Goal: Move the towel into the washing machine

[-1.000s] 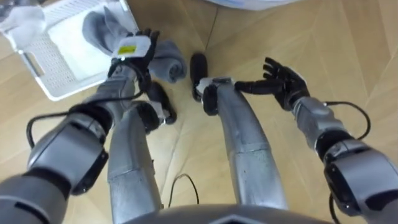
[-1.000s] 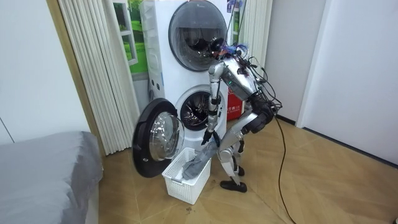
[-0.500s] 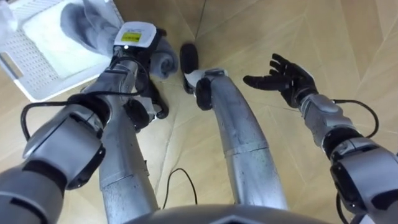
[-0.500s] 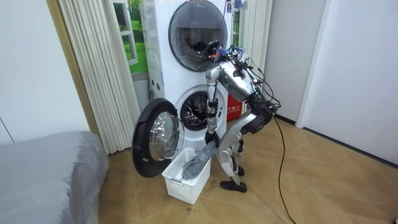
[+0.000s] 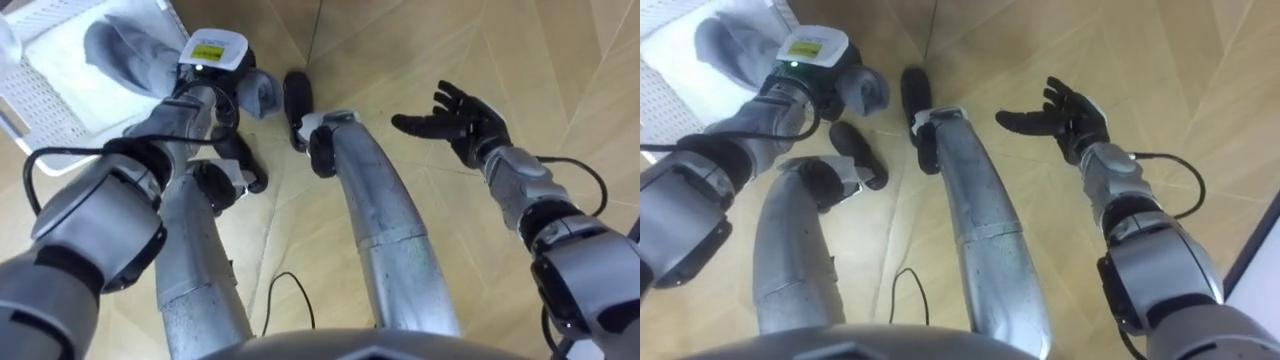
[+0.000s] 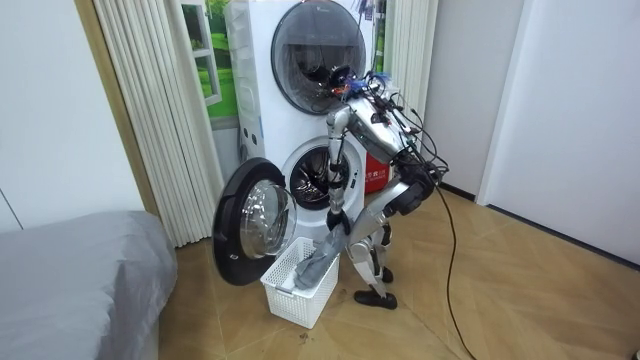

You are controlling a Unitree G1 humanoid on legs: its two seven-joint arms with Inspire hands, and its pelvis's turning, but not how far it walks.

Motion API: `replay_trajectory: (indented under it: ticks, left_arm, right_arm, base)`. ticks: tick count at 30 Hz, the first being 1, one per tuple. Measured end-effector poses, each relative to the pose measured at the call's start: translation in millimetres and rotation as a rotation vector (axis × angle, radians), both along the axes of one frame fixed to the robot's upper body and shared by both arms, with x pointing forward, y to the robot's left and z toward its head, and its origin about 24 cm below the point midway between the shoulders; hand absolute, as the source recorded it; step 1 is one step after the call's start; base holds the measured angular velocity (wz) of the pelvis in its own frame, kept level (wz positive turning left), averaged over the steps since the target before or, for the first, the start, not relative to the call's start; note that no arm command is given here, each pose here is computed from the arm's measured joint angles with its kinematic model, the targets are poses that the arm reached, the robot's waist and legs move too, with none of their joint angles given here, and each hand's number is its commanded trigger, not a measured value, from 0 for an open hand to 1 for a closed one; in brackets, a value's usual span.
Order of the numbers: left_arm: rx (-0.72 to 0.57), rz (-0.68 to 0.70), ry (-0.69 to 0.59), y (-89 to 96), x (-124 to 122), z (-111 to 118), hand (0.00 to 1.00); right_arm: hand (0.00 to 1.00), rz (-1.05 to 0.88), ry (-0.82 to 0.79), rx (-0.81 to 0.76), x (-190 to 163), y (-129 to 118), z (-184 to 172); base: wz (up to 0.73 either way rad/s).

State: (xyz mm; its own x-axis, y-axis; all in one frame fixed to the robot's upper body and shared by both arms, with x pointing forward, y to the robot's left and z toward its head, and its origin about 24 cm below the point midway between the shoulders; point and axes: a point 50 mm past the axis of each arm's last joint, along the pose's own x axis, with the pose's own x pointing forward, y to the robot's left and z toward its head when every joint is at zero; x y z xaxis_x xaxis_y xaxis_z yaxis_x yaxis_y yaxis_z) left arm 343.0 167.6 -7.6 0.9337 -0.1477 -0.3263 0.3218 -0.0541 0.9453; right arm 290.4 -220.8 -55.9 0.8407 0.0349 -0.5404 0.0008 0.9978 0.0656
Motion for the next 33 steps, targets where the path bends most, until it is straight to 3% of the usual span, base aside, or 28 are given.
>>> replay_trajectory:
  ticks: [8,15,23,33]
  left_arm:
    - [-0.014,-0.01,0.122,-7.7,-19.1,-25.1,1.0]
    - [-0.091,-0.022,0.133,-17.9,-26.6,-32.2,1.0]
    - [-0.24,0.004,-0.003,-23.8,-23.2,-21.5,1.0]
    - [-0.546,0.094,-0.147,-31.0,-31.5,-14.9,1.0]
  right_arm:
    - [0.0,0.04,0.062,-0.084,-14.8,-3.0,-13.0]
    - [0.0,0.028,0.128,-0.083,-36.5,-4.5,-30.2]
    - [0.0,0.068,0.144,-0.093,-41.5,11.1,-37.4]
    - [0.0,0.13,0.027,-0.089,-25.8,28.7,-23.5]
  base:
    - [0.0]
    - [0.01]
    - [0.0]
    - [0.05]
